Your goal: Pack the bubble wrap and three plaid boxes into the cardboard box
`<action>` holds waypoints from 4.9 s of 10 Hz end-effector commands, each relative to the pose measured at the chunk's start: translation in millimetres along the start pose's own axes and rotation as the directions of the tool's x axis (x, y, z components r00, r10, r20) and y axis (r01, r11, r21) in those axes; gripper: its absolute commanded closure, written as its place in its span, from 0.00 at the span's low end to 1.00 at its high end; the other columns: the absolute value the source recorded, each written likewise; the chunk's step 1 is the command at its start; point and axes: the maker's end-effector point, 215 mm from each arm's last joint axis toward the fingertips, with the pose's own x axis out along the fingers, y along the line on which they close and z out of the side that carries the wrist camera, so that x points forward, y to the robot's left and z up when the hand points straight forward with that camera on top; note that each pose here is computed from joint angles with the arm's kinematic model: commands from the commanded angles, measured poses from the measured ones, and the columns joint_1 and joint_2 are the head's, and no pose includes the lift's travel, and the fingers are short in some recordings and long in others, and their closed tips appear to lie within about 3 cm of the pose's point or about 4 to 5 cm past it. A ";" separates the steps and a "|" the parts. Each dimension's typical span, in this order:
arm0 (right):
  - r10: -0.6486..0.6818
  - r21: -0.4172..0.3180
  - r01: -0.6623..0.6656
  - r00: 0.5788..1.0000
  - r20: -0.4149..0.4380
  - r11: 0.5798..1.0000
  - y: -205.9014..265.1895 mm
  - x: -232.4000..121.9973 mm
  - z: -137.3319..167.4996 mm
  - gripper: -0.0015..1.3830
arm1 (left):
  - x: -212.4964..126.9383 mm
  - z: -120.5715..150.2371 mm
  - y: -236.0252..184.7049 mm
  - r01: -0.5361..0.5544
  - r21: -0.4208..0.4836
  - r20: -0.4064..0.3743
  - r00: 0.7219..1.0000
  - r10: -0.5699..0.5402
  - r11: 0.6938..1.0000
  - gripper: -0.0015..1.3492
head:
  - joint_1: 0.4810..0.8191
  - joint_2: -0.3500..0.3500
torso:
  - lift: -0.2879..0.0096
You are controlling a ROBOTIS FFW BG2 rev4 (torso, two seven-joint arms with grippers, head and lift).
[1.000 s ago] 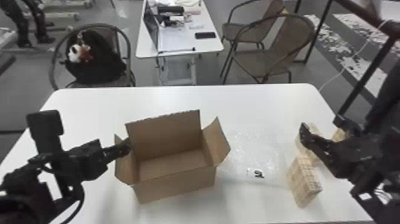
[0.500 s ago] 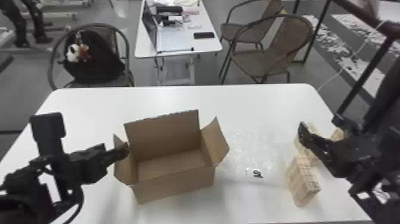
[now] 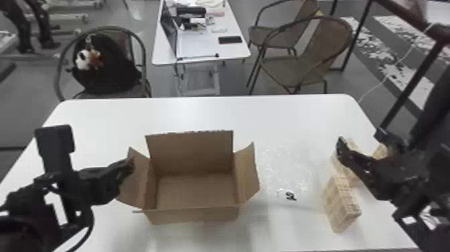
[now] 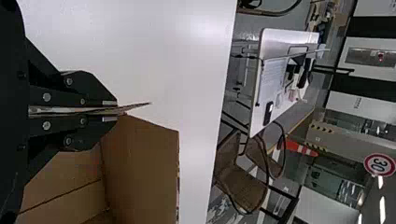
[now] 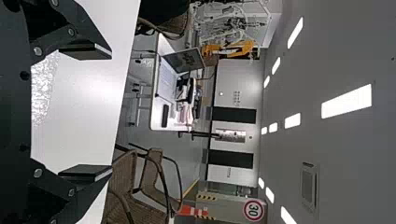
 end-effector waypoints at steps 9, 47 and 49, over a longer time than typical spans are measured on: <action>-0.018 0.010 0.018 1.000 0.006 1.000 -8.0 1.9 2.8 0.29 | 1.5 -8.1 6.0 -0.030 0.012 -0.041 0.999 0.030 0.999 0.90 | 0.63 0.53 | 0.66; 0.173 0.593 -0.147 0.985 0.014 0.792 143.2 128.5 125.4 0.81 | 33.4 13.9 18.2 -0.128 0.111 -0.007 0.992 0.129 0.986 0.90 | 0.53 0.75 | 0.66; 0.278 0.649 -0.193 0.960 -0.029 0.736 194.2 146.0 98.6 0.81 | 44.0 16.6 9.5 -0.113 0.107 0.003 0.994 0.113 0.988 0.90 | 0.50 0.81 | 0.66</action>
